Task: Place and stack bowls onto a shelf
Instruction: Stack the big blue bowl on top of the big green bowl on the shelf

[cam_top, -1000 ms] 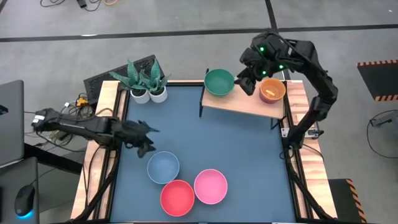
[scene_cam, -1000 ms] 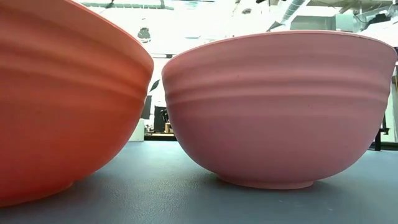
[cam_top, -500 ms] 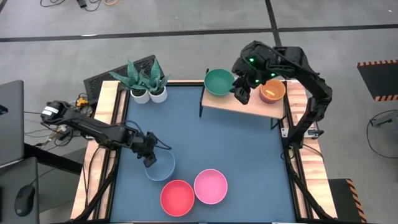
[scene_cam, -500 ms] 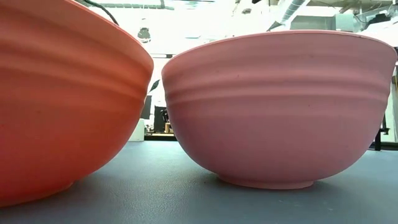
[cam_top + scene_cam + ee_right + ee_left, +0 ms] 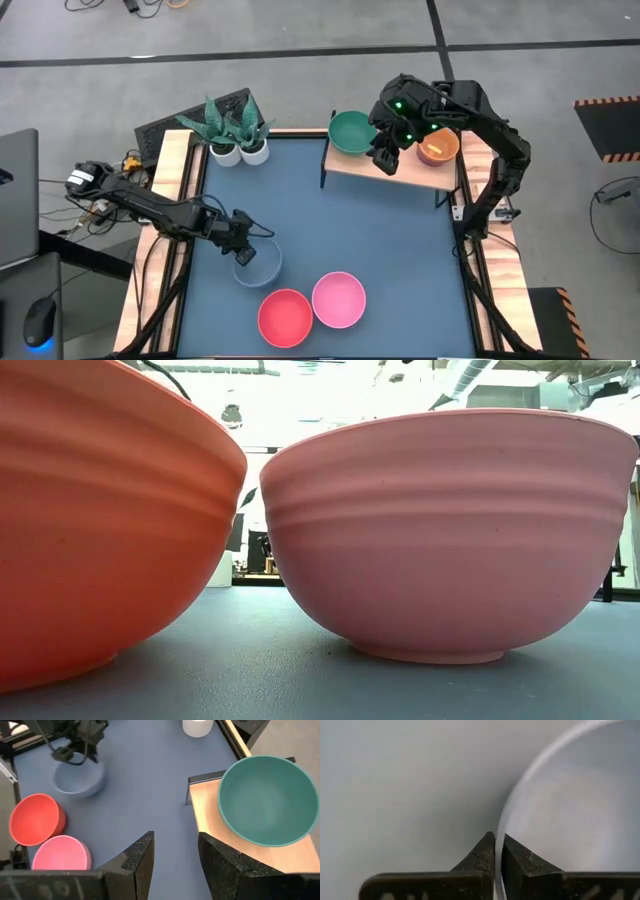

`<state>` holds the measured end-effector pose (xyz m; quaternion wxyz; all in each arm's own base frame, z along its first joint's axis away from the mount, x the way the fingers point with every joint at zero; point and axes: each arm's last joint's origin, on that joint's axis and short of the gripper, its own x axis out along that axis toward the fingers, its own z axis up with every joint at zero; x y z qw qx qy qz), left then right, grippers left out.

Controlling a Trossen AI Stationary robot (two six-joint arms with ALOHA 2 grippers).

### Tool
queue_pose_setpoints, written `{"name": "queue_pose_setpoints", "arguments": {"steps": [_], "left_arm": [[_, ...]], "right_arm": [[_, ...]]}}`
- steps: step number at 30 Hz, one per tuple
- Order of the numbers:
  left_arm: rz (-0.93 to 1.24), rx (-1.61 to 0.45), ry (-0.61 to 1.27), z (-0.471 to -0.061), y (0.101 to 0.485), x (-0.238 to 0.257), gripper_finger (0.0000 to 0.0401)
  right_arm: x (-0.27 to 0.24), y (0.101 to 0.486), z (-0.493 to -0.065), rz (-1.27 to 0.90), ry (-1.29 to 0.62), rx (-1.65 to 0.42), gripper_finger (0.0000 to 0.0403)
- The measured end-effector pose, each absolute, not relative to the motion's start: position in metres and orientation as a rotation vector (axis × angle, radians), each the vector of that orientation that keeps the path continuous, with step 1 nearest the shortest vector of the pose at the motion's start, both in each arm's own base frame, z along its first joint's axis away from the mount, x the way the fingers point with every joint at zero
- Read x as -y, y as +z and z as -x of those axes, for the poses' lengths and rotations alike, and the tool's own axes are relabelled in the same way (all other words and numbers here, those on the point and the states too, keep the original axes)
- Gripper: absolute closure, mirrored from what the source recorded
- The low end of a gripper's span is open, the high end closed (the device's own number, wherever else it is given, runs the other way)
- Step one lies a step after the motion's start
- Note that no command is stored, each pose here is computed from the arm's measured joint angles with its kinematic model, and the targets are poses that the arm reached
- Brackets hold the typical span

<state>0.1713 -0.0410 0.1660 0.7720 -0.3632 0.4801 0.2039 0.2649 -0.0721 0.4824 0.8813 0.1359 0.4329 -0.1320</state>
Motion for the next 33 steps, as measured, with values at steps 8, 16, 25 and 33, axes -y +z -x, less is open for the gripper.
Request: {"name": "queue_pose_setpoints", "arguments": {"steps": [8,16,25,33], "left_arm": [[0.722,-0.801,0.627,-0.186,0.205,0.035,0.0401],[0.596,-0.497,0.838,-0.199,0.252,0.019,0.0401],[0.358,-0.292,1.017,-0.212,0.3,0.002,0.0401],[0.171,-0.283,1.049,-0.228,0.323,0.0,0.0401]], "right_arm": [[0.054,0.487,-0.278,-0.279,-0.294,-0.813,0.0233],[0.036,0.48,-0.313,-0.184,-0.357,-0.733,0.0235],[0.009,0.444,-0.385,0.038,-0.345,-0.681,0.0235],[-0.004,0.426,-0.413,0.22,-0.503,-0.65,0.0235]]}}
